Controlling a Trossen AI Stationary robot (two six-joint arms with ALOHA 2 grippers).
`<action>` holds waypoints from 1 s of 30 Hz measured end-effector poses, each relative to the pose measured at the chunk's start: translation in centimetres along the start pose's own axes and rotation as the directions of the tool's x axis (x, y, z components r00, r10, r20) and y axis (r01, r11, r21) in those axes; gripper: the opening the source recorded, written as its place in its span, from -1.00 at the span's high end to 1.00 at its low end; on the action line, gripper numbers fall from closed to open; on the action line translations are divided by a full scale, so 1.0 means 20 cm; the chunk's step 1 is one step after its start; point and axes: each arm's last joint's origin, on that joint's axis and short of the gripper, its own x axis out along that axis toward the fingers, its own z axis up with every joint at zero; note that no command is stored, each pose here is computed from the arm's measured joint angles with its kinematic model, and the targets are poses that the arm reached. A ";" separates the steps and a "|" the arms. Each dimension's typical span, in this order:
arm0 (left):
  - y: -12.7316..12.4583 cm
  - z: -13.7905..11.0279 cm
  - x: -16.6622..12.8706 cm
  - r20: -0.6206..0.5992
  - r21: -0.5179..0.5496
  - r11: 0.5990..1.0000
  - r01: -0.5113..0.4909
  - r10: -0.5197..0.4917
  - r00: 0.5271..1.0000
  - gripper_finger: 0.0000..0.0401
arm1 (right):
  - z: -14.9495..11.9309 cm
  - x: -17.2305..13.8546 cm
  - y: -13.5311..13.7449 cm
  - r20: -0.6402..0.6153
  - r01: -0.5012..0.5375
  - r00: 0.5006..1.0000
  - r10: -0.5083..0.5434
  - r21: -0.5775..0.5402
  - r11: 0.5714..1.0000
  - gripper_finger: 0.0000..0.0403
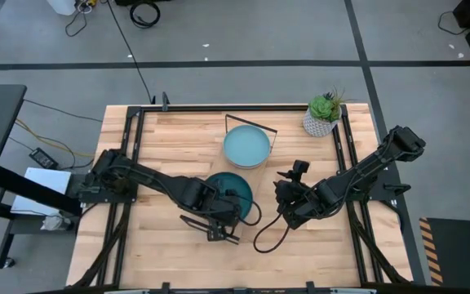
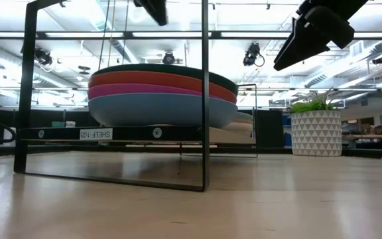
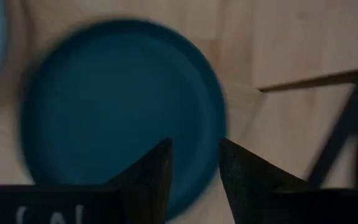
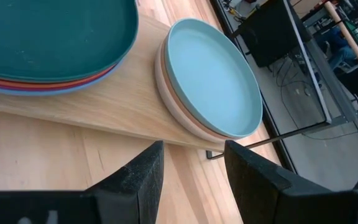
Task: Place and stack plates onto a shelf
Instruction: Return to Home Position
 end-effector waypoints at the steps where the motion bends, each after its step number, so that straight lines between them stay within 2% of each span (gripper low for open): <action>1: -0.01 0.00 -0.01 0.020 0.031 0.999 -0.027 0.026 0.999 0.32 | 0.00 0.00 0.00 0.000 0.000 1.000 0.000 0.001 1.000 0.13; 3: -0.02 -0.01 -0.03 0.054 0.092 0.992 -0.087 0.082 0.995 0.32 | 0.00 0.00 0.00 0.000 -0.001 1.000 0.001 -0.001 1.000 0.13; 5: -0.02 -0.02 -0.06 0.077 0.132 0.986 -0.100 0.090 0.993 0.32 | -0.01 0.00 0.00 -0.007 -0.005 1.000 0.005 -0.005 1.000 0.13; 10: 0.01 -0.03 -0.13 0.134 0.149 0.979 -0.137 0.118 0.984 0.32 | -0.04 0.02 0.01 -0.032 -0.016 0.999 0.015 -0.015 1.000 0.19; 14: 0.07 -0.08 -0.14 0.167 0.144 0.979 -0.145 0.120 0.979 0.32 | -0.09 0.02 0.02 -0.041 -0.010 0.999 0.010 -0.008 1.000 0.26; 22: 0.21 -0.29 -0.13 0.292 0.076 0.991 -0.113 0.087 0.953 0.32 | -0.13 0.00 0.05 -0.037 -0.023 0.999 0.024 0.028 0.999 0.30; 27: 0.26 -0.45 -0.16 0.435 0.029 0.998 -0.064 0.045 0.899 0.32 | -0.14 -0.02 0.07 -0.014 -0.035 0.999 0.035 0.049 0.998 0.30; 30: 0.28 -0.56 -0.16 0.499 0.011 0.998 -0.068 0.054 0.865 0.32 | -0.15 -0.02 0.08 -0.006 -0.043 0.999 0.043 0.051 0.998 0.30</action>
